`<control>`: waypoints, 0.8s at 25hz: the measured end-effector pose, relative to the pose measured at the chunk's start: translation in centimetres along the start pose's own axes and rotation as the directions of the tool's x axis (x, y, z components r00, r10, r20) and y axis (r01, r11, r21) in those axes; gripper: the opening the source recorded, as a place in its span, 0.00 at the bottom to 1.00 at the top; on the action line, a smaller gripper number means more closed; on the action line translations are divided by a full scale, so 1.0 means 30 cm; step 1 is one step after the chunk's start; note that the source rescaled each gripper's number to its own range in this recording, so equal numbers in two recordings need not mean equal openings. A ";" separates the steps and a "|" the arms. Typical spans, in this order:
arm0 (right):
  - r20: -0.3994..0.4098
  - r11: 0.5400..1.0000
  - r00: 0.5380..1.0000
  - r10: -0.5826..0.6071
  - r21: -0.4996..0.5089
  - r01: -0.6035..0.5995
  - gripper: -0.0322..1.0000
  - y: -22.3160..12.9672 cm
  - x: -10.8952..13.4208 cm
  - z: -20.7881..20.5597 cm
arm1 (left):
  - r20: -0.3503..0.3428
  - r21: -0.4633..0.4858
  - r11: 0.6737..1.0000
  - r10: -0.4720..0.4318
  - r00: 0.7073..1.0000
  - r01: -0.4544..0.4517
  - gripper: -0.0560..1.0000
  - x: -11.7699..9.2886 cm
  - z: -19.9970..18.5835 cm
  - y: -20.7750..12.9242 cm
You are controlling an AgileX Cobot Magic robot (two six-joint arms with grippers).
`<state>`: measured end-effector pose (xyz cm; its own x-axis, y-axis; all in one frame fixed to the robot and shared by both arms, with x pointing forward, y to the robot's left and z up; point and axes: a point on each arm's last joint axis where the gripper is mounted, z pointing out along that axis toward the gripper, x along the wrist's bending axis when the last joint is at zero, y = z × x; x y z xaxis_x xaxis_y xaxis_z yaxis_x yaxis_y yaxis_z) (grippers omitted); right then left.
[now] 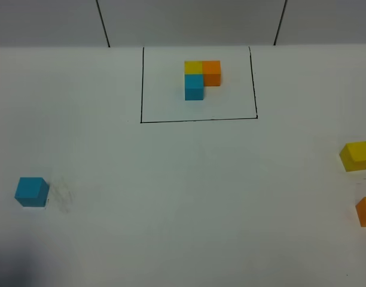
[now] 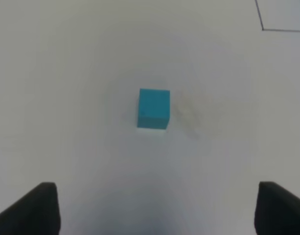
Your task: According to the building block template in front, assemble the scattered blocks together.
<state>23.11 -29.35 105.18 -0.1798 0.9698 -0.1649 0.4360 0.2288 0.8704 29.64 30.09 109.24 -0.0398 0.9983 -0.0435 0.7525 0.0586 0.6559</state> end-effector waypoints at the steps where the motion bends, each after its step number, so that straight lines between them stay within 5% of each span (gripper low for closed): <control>1: 0.000 1.000 1.000 0.000 0.000 0.000 0.03 0.000 0.000 0.000 | -0.003 0.040 0.999 0.000 1.000 0.000 0.78 -0.003 0.020 0.029; 7: 0.000 1.000 1.000 0.000 0.000 0.000 0.03 0.000 0.000 0.000 | -0.022 0.286 0.958 0.007 1.000 -0.001 0.81 -0.018 0.226 0.187; 20: 0.000 1.000 1.000 0.000 0.000 0.000 0.03 0.000 0.000 0.000 | -0.029 0.429 0.903 0.016 0.999 -0.002 0.79 -0.029 0.626 0.249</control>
<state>23.11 -29.35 105.18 -0.1798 0.9698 -0.1649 0.4360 0.2288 0.8704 47.63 29.52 100.01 -0.0468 0.9988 -0.0117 0.9618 0.0483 0.2693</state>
